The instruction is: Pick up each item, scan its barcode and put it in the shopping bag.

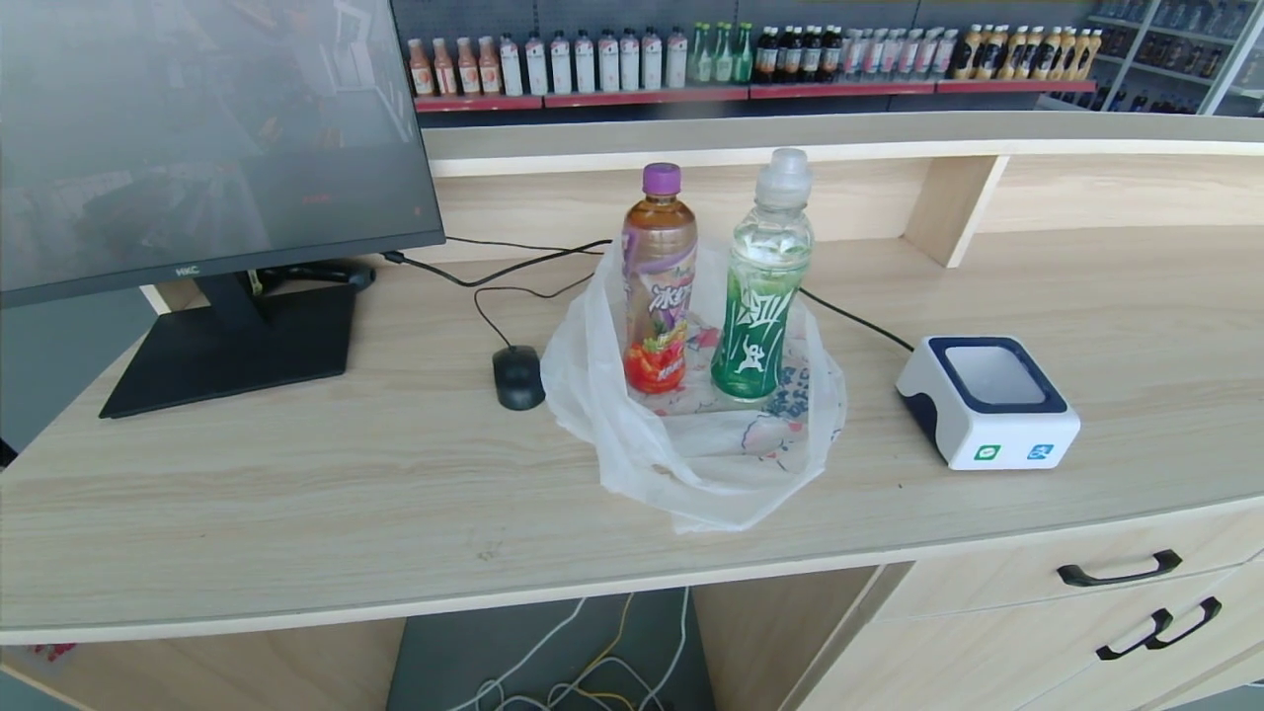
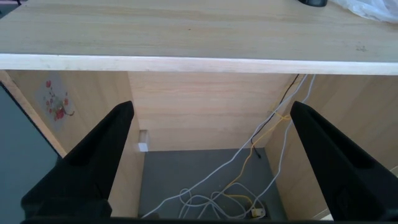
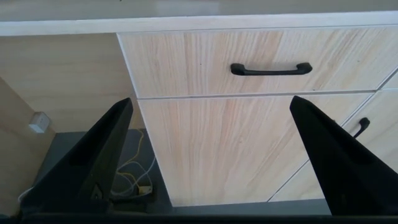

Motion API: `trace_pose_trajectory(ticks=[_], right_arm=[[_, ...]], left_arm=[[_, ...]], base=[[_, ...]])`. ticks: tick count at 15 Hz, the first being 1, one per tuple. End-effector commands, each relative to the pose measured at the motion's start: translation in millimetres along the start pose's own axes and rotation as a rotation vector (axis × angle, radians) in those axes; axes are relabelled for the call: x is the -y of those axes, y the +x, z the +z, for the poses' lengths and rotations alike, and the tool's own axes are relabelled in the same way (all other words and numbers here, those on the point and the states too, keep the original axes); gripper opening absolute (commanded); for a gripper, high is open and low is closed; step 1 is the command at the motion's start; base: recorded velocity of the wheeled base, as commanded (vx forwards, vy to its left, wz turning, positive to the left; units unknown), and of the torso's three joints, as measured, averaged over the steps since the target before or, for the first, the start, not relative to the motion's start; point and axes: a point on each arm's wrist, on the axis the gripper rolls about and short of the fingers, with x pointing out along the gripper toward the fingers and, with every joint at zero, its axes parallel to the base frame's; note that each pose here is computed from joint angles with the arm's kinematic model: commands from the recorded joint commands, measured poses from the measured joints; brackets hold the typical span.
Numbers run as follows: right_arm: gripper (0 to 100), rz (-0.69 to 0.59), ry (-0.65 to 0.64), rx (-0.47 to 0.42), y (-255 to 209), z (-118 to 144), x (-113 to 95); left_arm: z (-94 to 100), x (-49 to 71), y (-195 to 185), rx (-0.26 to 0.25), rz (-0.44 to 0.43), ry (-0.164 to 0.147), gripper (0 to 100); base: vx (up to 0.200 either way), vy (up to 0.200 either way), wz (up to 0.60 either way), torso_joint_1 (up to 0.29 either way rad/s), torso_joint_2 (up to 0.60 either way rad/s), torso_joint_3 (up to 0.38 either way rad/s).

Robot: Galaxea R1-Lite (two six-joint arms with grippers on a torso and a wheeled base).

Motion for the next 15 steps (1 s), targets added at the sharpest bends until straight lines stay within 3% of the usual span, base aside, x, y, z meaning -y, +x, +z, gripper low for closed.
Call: trace_pose_trajectory(ticks=[1,6,15], right_arm=[[100,0.001,0.000,0.000,0.0,-0.1,0.0],[100,0.001,0.000,0.000,0.0,-0.1,0.0],[100,0.001,0.000,0.000,0.0,-0.1,0.0]], left_arm=[[0.0,0.0,0.0,0.001,0.001,-0.001,100],[0.0,0.0,0.0,0.001,0.001,-0.001,100],[0.0,0.0,0.0,0.001,0.004,-0.008,100]], base=[[0.000,0.000,0.00,0.000,0.00,0.000],[0.000,0.000,0.00,0.000,0.00,0.000],[0.000,-0.200,0.00,0.001,0.01,0.003]])
